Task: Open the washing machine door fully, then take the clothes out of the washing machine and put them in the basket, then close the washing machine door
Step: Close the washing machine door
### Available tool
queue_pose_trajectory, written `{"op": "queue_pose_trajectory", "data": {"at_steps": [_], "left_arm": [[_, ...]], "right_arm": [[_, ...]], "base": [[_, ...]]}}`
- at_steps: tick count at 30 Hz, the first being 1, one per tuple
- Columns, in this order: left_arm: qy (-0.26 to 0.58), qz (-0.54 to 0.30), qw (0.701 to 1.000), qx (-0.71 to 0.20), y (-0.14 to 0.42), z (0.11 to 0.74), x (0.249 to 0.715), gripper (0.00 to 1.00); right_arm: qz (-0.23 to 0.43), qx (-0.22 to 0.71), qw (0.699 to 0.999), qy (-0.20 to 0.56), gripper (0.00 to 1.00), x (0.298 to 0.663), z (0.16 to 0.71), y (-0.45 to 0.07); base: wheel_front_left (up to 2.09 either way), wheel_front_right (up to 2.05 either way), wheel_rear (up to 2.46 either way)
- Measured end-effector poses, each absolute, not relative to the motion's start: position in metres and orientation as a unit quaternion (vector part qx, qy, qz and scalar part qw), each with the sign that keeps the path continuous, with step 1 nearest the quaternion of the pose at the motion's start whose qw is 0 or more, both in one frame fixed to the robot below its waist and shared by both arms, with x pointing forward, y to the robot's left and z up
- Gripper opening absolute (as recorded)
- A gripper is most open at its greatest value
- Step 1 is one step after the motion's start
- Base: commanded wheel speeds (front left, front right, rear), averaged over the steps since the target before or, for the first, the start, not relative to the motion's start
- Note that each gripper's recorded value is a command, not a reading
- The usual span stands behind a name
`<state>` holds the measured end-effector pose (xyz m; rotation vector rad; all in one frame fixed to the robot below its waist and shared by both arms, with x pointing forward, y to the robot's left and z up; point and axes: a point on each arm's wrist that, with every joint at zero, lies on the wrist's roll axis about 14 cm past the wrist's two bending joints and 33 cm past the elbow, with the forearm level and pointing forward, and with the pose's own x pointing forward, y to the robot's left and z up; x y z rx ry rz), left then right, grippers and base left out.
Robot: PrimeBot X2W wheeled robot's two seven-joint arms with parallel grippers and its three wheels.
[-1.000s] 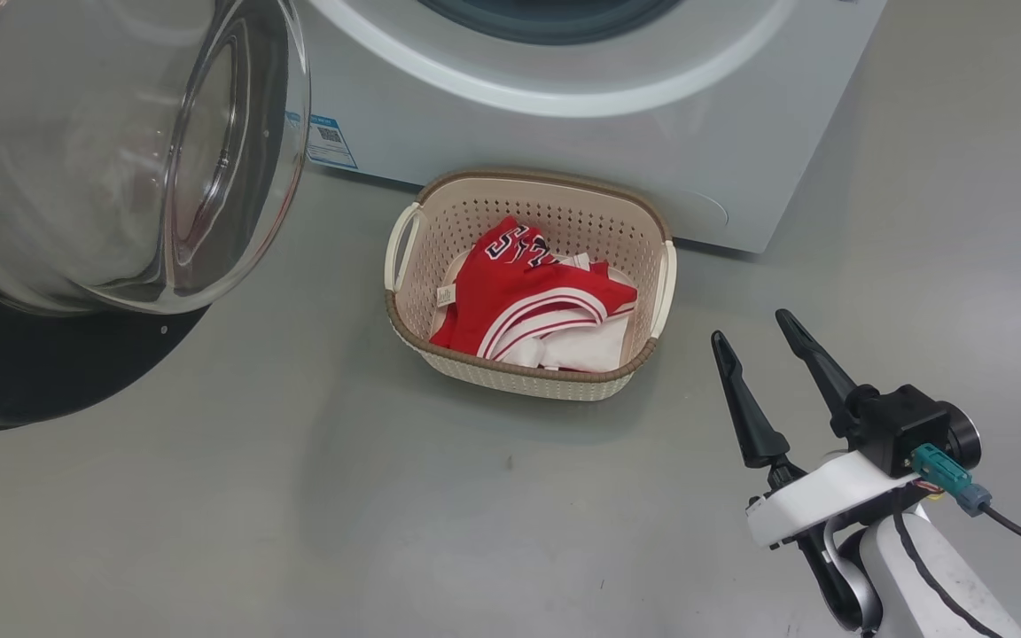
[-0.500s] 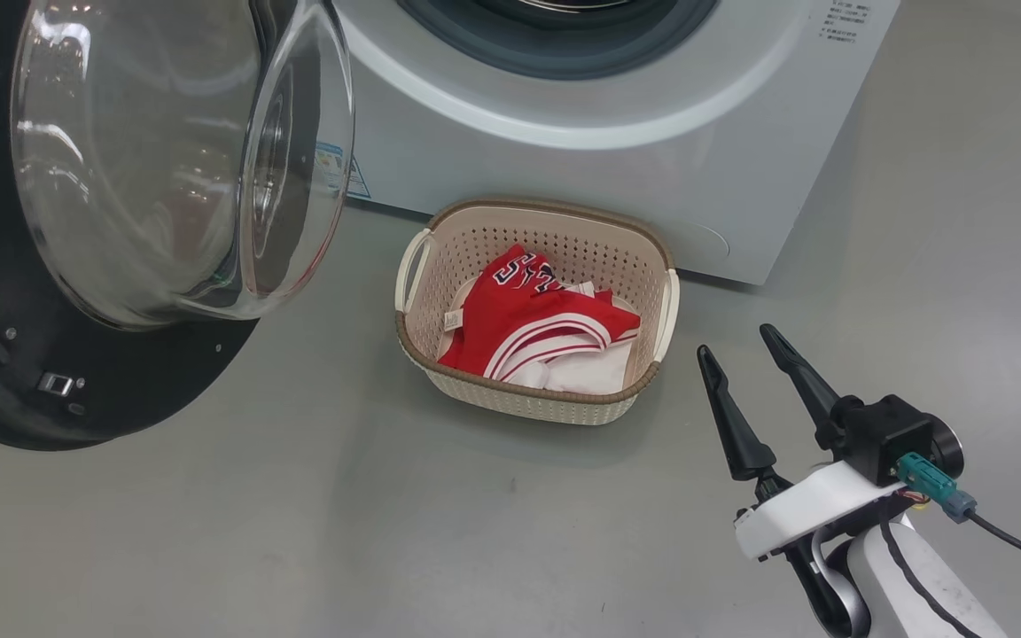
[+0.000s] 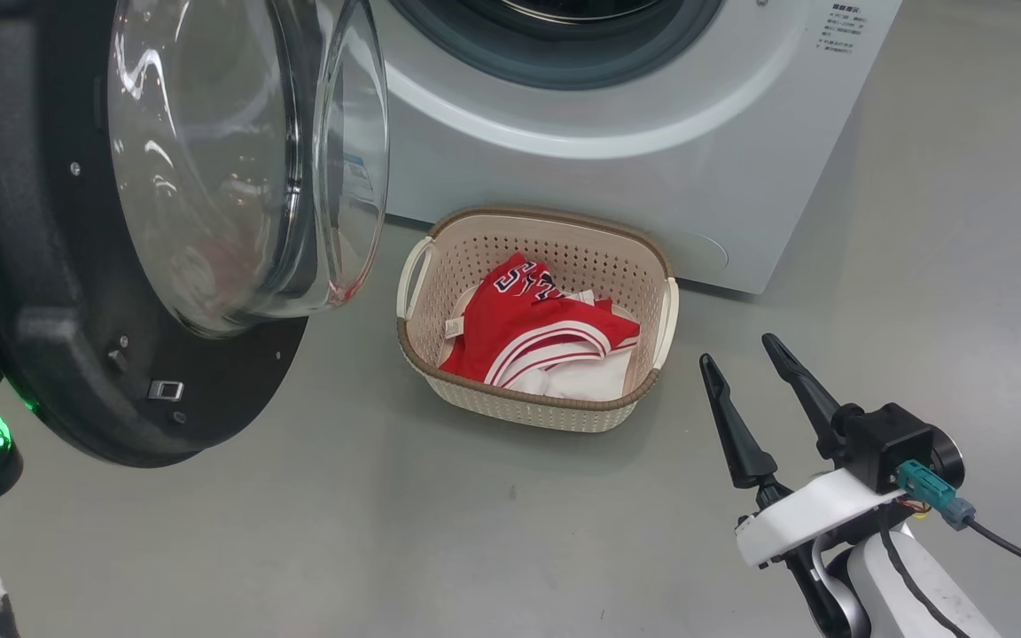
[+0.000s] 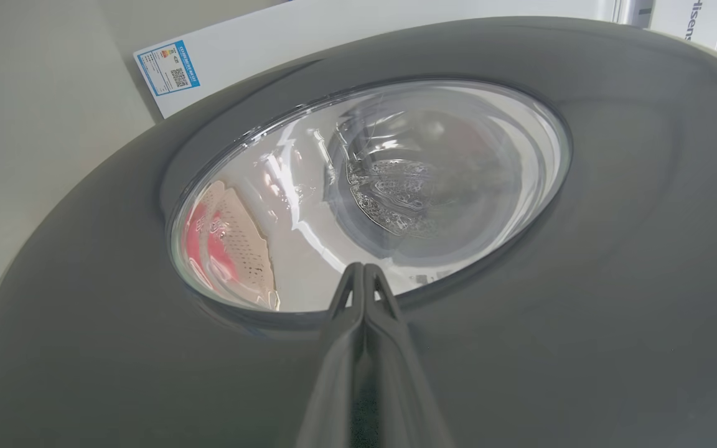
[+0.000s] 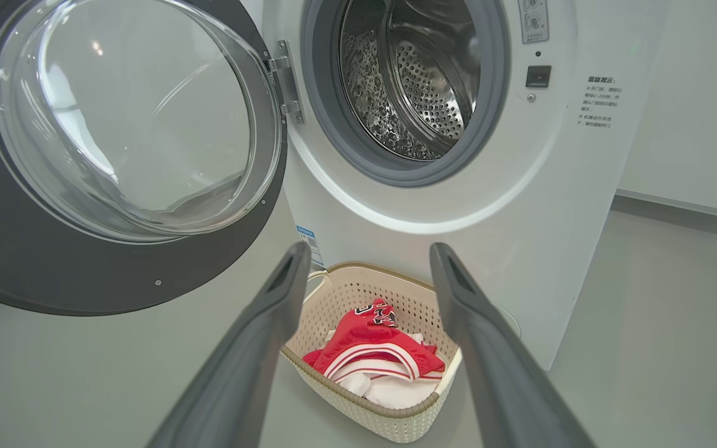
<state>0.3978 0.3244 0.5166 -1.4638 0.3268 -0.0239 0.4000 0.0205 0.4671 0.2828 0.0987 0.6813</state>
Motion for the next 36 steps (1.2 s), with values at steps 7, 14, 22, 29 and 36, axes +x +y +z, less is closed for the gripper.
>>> {"op": "queue_pose_trajectory", "data": {"at_steps": [7, 14, 22, 29, 36], "left_arm": [[0.141, -0.030, 0.732, -0.666, 0.311, 0.521, 0.395, 0.00], [0.130, -0.028, 0.734, -0.666, 0.309, 0.525, 0.386, 0.00], [0.111, 0.013, 0.772, -0.626, 0.322, 0.528, 0.372, 0.00], [0.120, 0.090, 0.838, -0.525, 0.344, 0.510, 0.343, 0.00], [0.114, 0.159, 0.875, -0.443, 0.364, 0.498, 0.312, 0.00]], "right_arm": [[0.334, 0.142, 0.931, 0.046, 1.00, 0.399, 0.469, 0.023], [0.334, 0.147, 0.930, 0.048, 1.00, 0.399, 0.470, 0.025], [0.338, 0.152, 0.928, 0.043, 1.00, 0.396, 0.475, 0.031], [0.339, 0.150, 0.928, 0.040, 1.00, 0.394, 0.478, 0.031], [0.335, 0.148, 0.930, 0.032, 1.00, 0.395, 0.482, 0.028]], "base": [[0.00, 0.00, 0.00], [0.00, 0.00, 0.00], [0.00, 0.00, 0.00], [0.00, 0.00, 0.00], [0.00, 0.00, 0.00]]}}
